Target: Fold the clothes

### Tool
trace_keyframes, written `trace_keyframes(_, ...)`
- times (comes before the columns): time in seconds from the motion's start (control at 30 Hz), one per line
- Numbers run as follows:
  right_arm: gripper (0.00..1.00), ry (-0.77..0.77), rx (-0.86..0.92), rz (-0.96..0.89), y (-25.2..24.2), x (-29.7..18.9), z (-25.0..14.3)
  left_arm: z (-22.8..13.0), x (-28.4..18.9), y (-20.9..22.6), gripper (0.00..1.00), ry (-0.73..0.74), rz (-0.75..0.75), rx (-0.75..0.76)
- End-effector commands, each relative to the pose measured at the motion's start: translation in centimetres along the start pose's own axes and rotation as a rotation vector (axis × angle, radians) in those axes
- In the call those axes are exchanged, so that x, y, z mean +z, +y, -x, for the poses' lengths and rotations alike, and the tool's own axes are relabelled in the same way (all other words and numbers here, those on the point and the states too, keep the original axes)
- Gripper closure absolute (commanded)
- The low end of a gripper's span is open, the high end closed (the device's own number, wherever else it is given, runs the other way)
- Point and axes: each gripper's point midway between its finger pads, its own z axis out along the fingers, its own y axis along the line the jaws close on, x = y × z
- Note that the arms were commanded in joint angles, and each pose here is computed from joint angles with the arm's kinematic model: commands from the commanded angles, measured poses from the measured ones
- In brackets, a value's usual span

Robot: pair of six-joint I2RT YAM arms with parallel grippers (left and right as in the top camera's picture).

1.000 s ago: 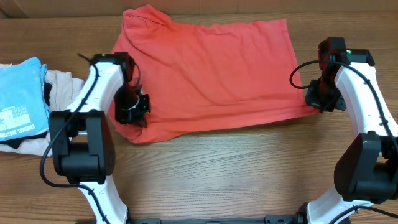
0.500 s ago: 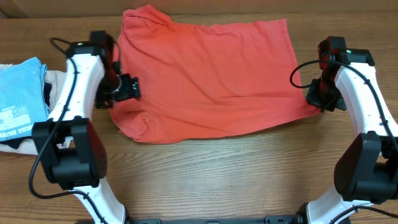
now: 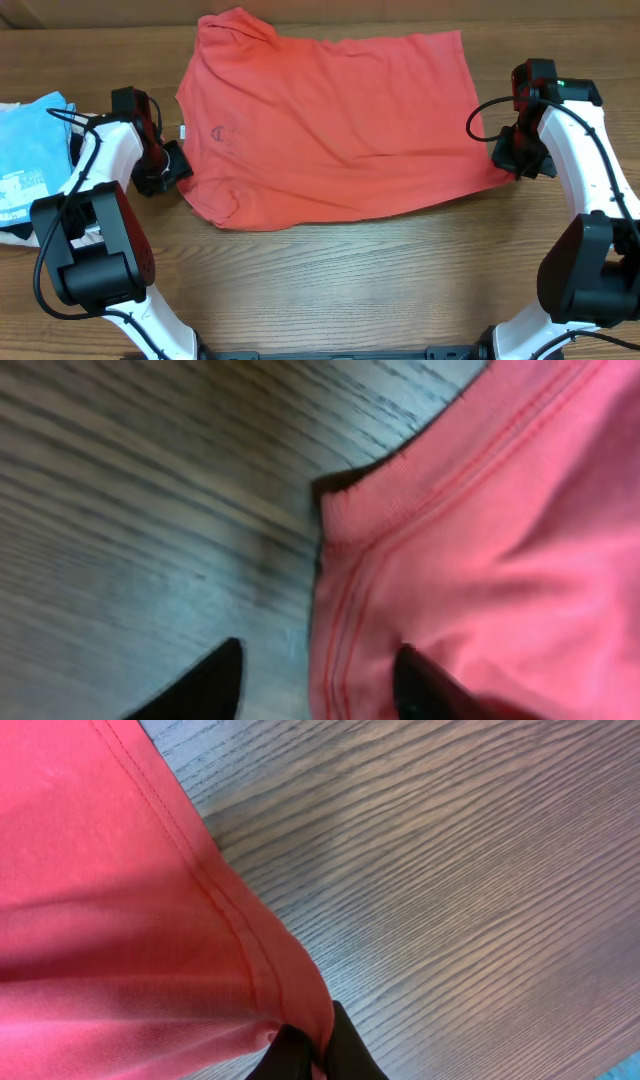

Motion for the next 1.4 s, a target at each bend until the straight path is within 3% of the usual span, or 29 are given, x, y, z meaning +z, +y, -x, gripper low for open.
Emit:
trace_keyframes(0.0,0.96,-0.018,0.023,-0.004,-0.6,-0.4,0.2,-0.6,0.5,-0.1,0.61,-0.008,-0.014,-0.005)
trace_keyframes(0.1,0.96,-0.018,0.024,-0.004,-0.6,-0.4,0.2,-0.5,1.0,-0.1,0.74,-0.025,-0.02,-0.004)
trace_keyframes(0.13,0.96,-0.018,0.024,-0.004,-0.6,-0.4,0.2,-0.4,1.0,-0.2,0.85,-0.03,-0.023,-0.003)
trace_keyframes(0.2,0.96,-0.017,0.024,-0.004,-0.6,-0.4,0.2,-0.2,1.0,-0.4,0.96,-0.036,-0.035,-0.002)
trace_keyframes(0.3,0.96,-0.017,0.024,-0.004,-0.6,-0.4,0.2,1.0,0.1,-1.0,0.96,-0.074,-0.062,0.0)
trace_keyframes(0.5,0.96,-0.015,0.024,0.005,-0.4,-0.4,0.2,5.5,-7.4,2.3,0.96,-0.31,0.069,-0.105)
trace_keyframes(0.57,0.96,-0.014,0.024,0.007,-0.4,-0.4,0.2,5.7,-7.9,2.4,0.96,-0.328,0.074,-0.115)
trace_keyframes(0.63,0.96,-0.014,0.024,0.007,-0.4,-0.4,0.2,5.5,-7.7,2.2,0.87,-0.32,0.069,-0.112)
trace_keyframes(0.7,0.96,-0.014,0.024,0.007,-0.4,-0.4,0.2,5.0,-7.3,2.2,0.56,-0.296,0.069,-0.107)
trace_keyframes(0.73,0.96,-0.013,0.024,0.01,-0.4,-0.4,0.2,4.4,-7.1,2.1,0.47,-0.268,0.066,-0.105)
trace_keyframes(0.97,0.96,-0.011,0.023,0.014,-0.3,-0.4,0.1,-4.1,-5.5,3.2,0.46,0.065,0.124,-0.113)
trace_keyframes(1.17,0.96,-0.009,0.023,0.02,-0.2,-0.4,0.1,-6.3,-1.7,1.4,0.47,0.082,0.085,-0.05)
trace_keyframes(1.37,0.96,-0.009,0.023,0.02,-0.2,-0.4,0.1,-6.6,2.0,-2.4,0.44,-0.01,-0.027,0.059)
